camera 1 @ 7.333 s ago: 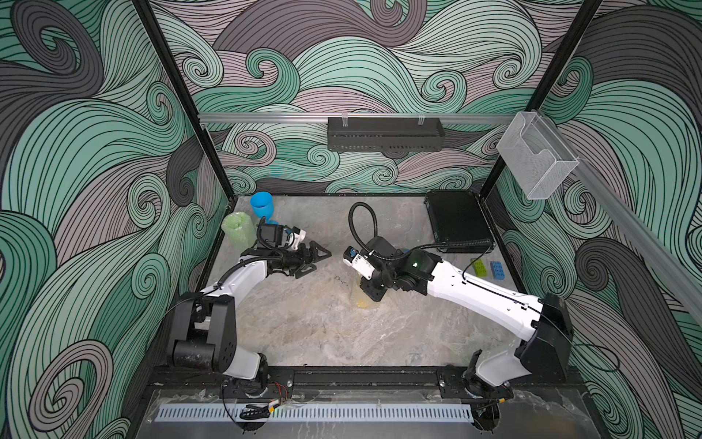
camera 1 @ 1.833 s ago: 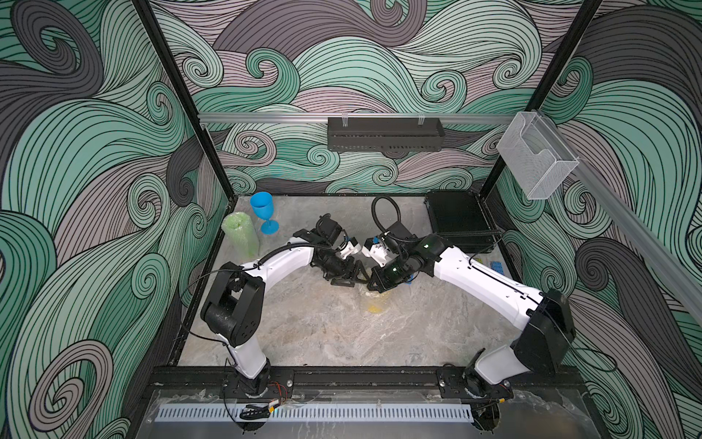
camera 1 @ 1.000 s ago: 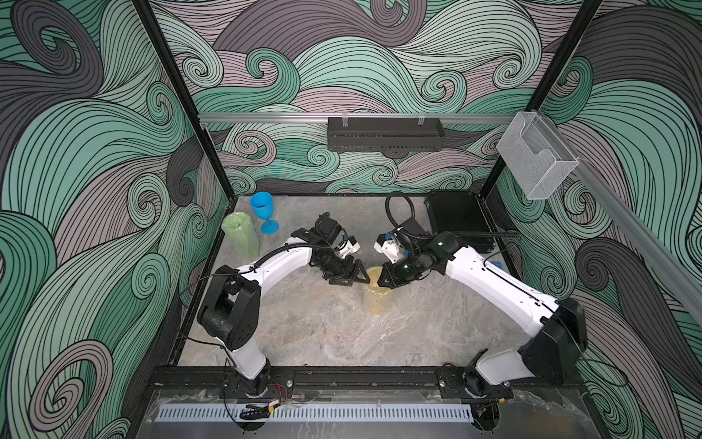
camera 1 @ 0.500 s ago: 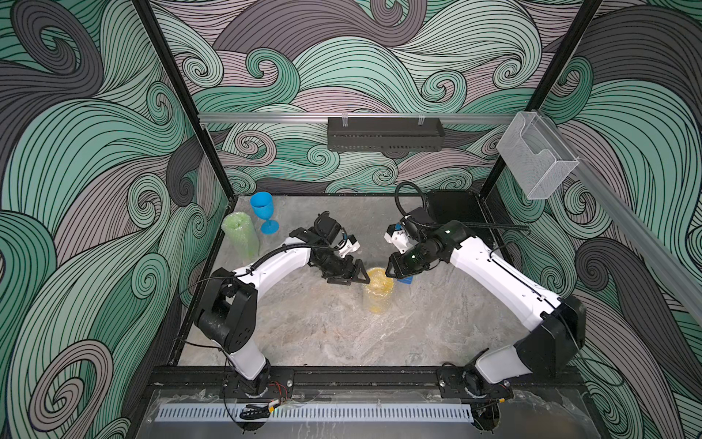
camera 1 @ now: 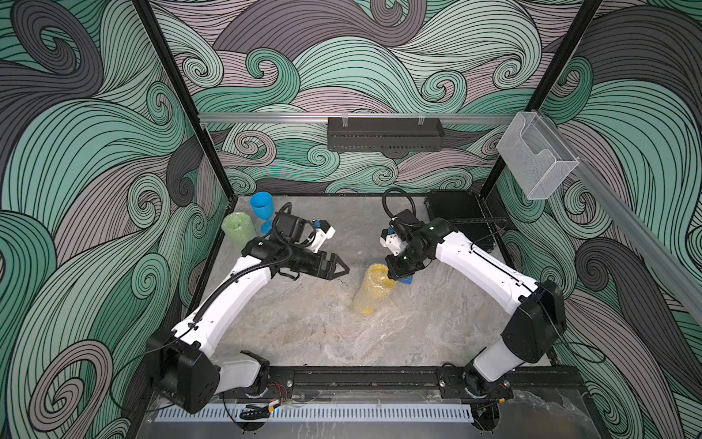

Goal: Wrap wine glasses in bubble wrap
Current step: Pick up the bubble wrap from the center of the board, then place the bubble wrap at the center of the board.

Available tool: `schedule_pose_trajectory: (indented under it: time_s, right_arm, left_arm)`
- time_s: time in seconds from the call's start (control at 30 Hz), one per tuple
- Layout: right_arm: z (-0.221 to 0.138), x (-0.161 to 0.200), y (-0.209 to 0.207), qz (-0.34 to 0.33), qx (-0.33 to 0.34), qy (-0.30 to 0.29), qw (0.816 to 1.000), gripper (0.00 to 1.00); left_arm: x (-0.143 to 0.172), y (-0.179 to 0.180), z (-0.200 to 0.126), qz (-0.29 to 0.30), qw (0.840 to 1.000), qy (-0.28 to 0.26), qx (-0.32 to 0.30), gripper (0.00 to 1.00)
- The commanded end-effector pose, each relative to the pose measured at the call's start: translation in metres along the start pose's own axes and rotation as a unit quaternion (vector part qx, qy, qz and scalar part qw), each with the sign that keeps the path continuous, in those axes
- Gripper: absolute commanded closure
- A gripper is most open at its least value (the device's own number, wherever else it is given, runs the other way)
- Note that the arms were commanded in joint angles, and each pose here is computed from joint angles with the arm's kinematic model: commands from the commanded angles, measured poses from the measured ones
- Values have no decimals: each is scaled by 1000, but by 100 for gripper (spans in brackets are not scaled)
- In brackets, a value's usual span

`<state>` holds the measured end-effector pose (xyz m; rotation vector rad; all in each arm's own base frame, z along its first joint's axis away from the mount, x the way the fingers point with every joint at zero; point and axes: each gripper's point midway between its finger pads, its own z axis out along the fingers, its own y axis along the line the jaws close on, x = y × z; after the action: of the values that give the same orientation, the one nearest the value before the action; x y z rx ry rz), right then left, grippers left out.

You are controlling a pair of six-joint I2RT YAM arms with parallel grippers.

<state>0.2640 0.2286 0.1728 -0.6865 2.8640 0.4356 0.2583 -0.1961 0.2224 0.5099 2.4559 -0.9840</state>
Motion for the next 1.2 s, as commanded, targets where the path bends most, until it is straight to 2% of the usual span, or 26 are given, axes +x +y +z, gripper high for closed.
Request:
schedule_pose_trajectory:
  time_s: [0.0,0.1,0.27,0.4,0.5,0.7,0.9,1.07,1.17]
  right_arm:
    - [-32,-18,-3,-11,19,-32,999,95]
    - [-51,-38,-20,-6,45,-51,998,95]
    - [-68,-75,-74,23,114,-59,991,95]
    - [-79,-104,-131,81,180,-78,977,96]
    - [-82,-122,-169,125,205,-93,966,96]
    - [-86,-146,-230,193,220,-118,949,98]
    - [-63,-150,-270,229,221,-108,942,98]
    - [-43,-150,-279,235,214,-92,944,97]
    - [-33,-151,-278,235,206,-85,946,93]
  left_arm:
    - [-7,38,-18,16,996,-59,-70,10]
    - [-1,58,-28,27,990,-96,-99,8]
    - [10,69,-36,57,984,-115,-122,7]
    - [16,75,-40,60,981,-129,-134,6]
    - [21,79,-40,63,979,-137,-140,6]
    - [23,82,-40,69,977,-142,-145,5]
    - [22,87,-40,60,977,-142,-148,4]
    - [21,91,-40,50,978,-141,-149,4]
    - [20,92,-39,50,977,-143,-147,4]
